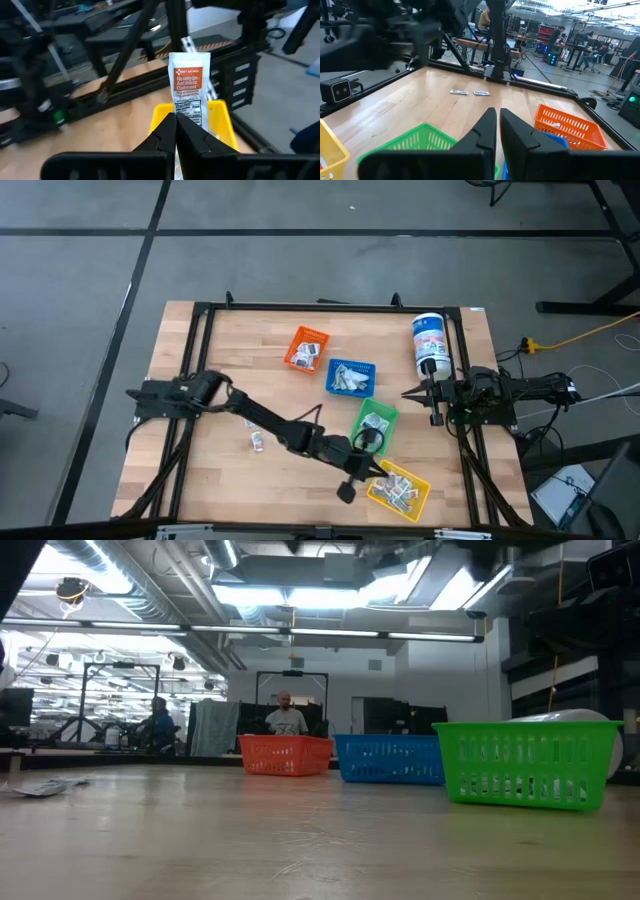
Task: Pick & Place First Aid Supplies
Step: Put the orange ointment pack into the yellow basket
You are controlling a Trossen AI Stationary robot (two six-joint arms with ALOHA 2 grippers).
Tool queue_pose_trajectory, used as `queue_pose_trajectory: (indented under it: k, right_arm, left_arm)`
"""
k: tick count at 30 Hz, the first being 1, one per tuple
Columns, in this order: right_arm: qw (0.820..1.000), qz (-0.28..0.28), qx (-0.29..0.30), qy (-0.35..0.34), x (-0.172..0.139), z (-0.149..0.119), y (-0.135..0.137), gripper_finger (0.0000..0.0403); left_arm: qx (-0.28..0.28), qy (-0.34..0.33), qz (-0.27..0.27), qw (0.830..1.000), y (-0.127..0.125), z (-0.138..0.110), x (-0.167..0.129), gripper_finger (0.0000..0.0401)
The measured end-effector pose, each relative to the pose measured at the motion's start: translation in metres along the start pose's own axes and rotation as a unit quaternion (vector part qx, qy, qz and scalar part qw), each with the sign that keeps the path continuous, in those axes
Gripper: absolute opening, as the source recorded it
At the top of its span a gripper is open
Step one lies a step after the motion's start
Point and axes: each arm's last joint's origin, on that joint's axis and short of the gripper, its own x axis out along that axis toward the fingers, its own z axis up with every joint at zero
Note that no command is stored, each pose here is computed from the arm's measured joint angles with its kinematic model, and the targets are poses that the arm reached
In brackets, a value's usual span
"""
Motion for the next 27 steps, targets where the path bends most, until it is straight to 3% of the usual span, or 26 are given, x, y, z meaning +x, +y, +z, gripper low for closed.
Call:
queue_pose_trajectory:
  k: [6,11,15,27]
  right_arm:
    - [1.000,0.000,0.000,0.000,0.000,0.000,0.000,0.0026]
    - [1.000,0.000,0.000,0.000,0.000,0.000,0.000,0.0026]
    - [1.000,0.000,0.000,0.000,0.000,0.000,0.000,0.0026]
    - [1.000,0.000,0.000,0.000,0.000,0.000,0.000,0.0026]
  left_arm:
    - [-0.016,-0.004,-0.066,0.998,-0.004,-0.020,0.033,0.0001]
    - [-0.062,0.006,-0.108,0.992,-0.004,-0.038,0.047,0.0005]
    - [-0.095,0.007,-0.111,0.989,0.005,-0.040,0.047,0.0012]
    - [-0.096,0.008,-0.118,0.988,0.008,-0.040,0.047,0.0062]
